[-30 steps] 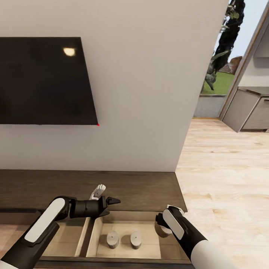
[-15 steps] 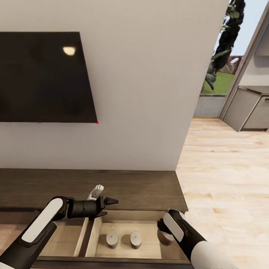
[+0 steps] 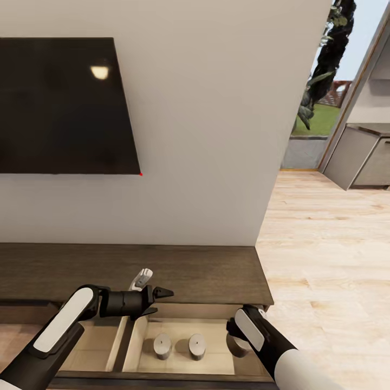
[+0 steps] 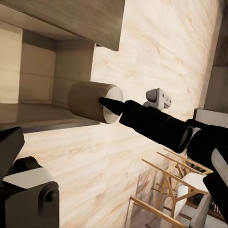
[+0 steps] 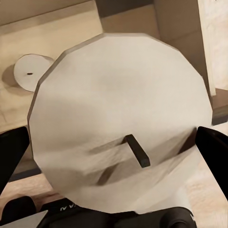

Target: Place each of the two pumpkins and all three candles from the living room inside a cabinet in the living room (use any cabinet), then make sure every cabinet is closed, and position the cauldron so it is next to a table in the living room.

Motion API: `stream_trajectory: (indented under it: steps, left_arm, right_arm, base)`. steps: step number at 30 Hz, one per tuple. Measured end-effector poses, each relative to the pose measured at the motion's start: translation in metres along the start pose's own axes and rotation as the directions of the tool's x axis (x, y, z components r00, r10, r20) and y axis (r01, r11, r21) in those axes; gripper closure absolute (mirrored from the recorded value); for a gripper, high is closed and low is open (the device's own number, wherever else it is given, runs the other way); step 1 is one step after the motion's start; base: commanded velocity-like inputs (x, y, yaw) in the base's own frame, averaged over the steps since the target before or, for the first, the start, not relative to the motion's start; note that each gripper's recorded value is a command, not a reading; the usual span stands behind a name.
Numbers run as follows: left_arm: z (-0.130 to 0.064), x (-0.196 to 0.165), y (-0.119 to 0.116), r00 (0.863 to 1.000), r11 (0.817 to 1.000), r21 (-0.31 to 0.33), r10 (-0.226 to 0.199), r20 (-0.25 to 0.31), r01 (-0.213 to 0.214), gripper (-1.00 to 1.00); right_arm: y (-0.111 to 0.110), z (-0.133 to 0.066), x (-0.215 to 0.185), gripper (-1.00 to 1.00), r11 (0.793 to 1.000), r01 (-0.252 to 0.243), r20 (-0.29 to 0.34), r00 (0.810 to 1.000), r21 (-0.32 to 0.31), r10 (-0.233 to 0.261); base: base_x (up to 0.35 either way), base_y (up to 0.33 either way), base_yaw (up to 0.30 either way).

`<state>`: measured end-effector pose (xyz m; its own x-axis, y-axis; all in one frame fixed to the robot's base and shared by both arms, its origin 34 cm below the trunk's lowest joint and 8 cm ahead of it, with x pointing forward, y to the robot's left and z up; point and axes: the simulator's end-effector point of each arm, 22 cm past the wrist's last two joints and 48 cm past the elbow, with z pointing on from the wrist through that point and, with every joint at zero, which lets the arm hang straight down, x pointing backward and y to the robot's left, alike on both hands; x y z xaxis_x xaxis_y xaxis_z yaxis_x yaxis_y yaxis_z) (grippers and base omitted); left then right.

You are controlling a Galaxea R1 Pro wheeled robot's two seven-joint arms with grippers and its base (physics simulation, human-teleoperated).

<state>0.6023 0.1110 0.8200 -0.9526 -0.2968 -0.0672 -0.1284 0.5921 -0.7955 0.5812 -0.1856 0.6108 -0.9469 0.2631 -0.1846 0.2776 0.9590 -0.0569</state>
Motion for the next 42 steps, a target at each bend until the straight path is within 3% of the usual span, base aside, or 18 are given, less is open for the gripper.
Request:
stream_trajectory:
  steps: [9,42]
  left_arm:
    - [0.008,0.001,0.01,1.0,1.0,0.001,0.001,0.0,-0.001,-1.0]
    - [0.043,0.008,0.052,1.0,1.0,0.003,0.004,-0.006,-0.004,-1.0]
  right_arm:
    - [0.01,0.012,-0.004,1.0,1.0,0.02,0.059,0.998,0.001,-0.02]
    - [0.023,0.065,0.01,1.0,0.999,0.027,0.062,0.998,-0.025,-0.025]
  base:
    - [0.0,0.0,0.0]
    - [0.0,0.0,0.0]
